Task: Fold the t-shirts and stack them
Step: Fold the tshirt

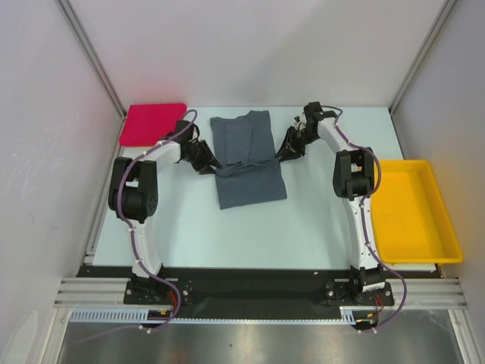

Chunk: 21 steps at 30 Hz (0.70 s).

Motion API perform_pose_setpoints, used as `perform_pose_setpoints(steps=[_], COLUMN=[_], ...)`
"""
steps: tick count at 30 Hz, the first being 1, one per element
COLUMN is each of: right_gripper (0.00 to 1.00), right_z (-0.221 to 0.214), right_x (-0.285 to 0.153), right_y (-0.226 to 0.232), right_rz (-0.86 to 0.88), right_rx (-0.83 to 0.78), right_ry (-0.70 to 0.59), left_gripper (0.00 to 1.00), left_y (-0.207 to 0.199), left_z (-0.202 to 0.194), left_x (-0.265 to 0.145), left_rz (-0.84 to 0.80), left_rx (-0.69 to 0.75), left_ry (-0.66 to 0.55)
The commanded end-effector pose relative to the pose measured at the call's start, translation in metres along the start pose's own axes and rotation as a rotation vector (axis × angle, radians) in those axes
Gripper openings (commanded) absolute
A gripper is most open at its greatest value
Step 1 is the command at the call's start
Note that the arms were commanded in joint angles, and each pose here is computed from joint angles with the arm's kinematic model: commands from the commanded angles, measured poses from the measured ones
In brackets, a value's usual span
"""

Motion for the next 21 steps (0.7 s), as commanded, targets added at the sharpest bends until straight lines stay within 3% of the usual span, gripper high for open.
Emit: perform_pose_setpoints(steps=[1, 3, 5, 8, 9, 15, 21], right_gripper=[0.35, 0.47, 0.49, 0.54, 0.54, 0.52, 0.38], right_z=[0.036, 0.049, 0.045, 0.019, 0.005, -0.055, -0.072], right_x=[-0.020, -0.038, -0.059, -0.070, -0.062, -0.049, -0.007], right_y=[0.023, 0.041, 0.056, 0.055, 0.039, 0.054, 0.051], right_rz=[0.105, 0.167, 0.188, 0.136, 0.095, 0.052, 0.060], right_rx=[0.003, 0.001, -0.041, -0.074, -0.073, -0.212, -0.180], right_ry=[-0.081, -0.134, -0.166, -0.163, -0.128, -0.078, -0.021], left_gripper=[0.45, 0.49, 0.50, 0.49, 0.49, 0.41, 0.39], left_y=[-0.011, -0.023, -0.034, -0.047, -0.050, -0.071, -0.077], left_z=[0.046, 0.067, 0.071, 0.043, 0.032, -0.053, -0.063], left_x=[-0.032, -0.060, -0.083, -0.091, -0.091, -0.063, -0.025], left_rz=[0.071, 0.104, 0.096, 0.025, 0.002, -0.167, -0.207], left_rx=[0.145, 0.211, 0.277, 0.340, 0.350, 0.419, 0.392], left_ry=[-0.161, -0.274, -0.323, -0.290, -0.275, -0.140, -0.076])
Point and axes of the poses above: each gripper's point midway between its finger pads, its own x axis out along the fingers, its own y axis along the line the jaws close on, z = x × y, the point moved 3 cm from there along -x, back along the fingers, and after that the axes turned 9 degrees about x, right-handed, at the moved point
